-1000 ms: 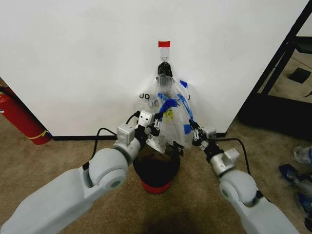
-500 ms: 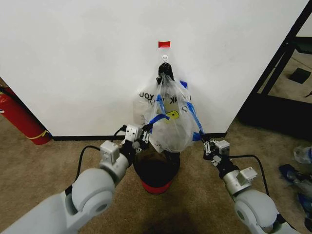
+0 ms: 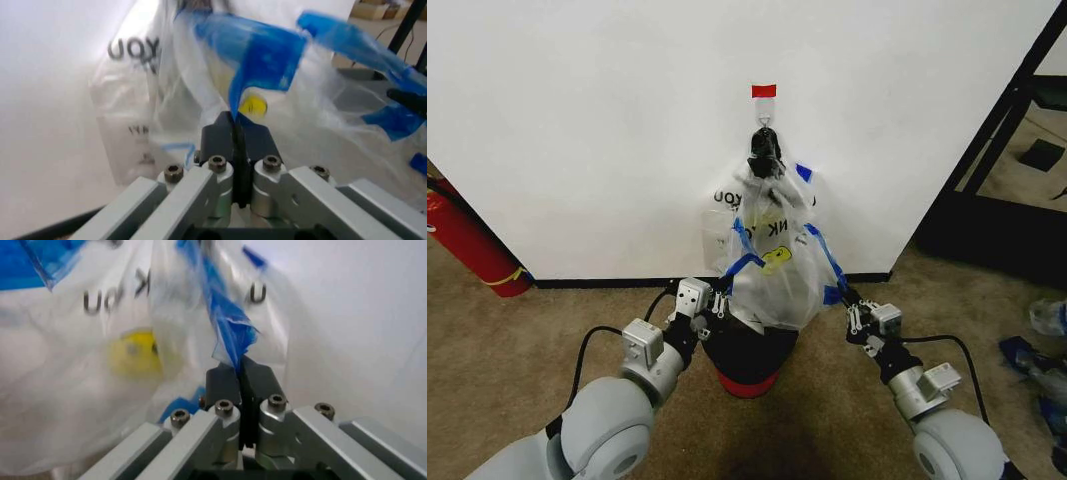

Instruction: Pick up the garbage bag from the wall and place it over the trash bin.

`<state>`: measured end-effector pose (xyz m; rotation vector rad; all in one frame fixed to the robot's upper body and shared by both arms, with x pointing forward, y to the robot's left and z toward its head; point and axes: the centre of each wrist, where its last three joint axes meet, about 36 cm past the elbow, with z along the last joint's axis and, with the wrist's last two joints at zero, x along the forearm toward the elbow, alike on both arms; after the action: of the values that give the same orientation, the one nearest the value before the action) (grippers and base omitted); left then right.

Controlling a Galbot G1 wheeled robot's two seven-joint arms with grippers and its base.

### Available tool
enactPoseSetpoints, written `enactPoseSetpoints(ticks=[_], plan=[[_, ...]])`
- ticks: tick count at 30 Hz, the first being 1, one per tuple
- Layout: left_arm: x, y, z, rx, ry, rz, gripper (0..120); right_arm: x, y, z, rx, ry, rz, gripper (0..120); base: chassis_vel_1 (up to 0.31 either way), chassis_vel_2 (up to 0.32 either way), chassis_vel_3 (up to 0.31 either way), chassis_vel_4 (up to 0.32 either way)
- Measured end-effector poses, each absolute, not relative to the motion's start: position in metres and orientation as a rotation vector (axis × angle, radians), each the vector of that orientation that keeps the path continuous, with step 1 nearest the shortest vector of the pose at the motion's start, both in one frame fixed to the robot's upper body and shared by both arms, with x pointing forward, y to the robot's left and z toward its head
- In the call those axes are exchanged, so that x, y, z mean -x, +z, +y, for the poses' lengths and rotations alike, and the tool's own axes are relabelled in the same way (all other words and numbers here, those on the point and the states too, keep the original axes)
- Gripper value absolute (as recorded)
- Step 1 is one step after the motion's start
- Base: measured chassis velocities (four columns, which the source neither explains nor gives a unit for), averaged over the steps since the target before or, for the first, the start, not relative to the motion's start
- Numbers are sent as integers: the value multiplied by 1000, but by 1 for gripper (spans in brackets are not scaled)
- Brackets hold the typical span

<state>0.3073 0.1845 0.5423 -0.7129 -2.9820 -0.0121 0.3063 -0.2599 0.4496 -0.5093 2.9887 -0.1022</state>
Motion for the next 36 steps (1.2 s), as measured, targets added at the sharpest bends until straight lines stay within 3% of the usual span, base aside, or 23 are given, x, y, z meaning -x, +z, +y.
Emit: enactPoseSetpoints(ticks=[6, 14, 36], plan=[[-299, 578, 186, 781, 45, -3033, 0, -301, 497, -256, 491, 43, 2939, 0, 0, 0, 0, 0], [-303, 594, 188, 806, 62, -3063, 0, -305, 515, -253, 487, 199, 2913, 0, 0, 0, 0, 0], [-358, 553, 193, 599, 104, -3108, 0, -364, 474, -190, 560, 528, 2835, 0, 0, 0, 0, 0]])
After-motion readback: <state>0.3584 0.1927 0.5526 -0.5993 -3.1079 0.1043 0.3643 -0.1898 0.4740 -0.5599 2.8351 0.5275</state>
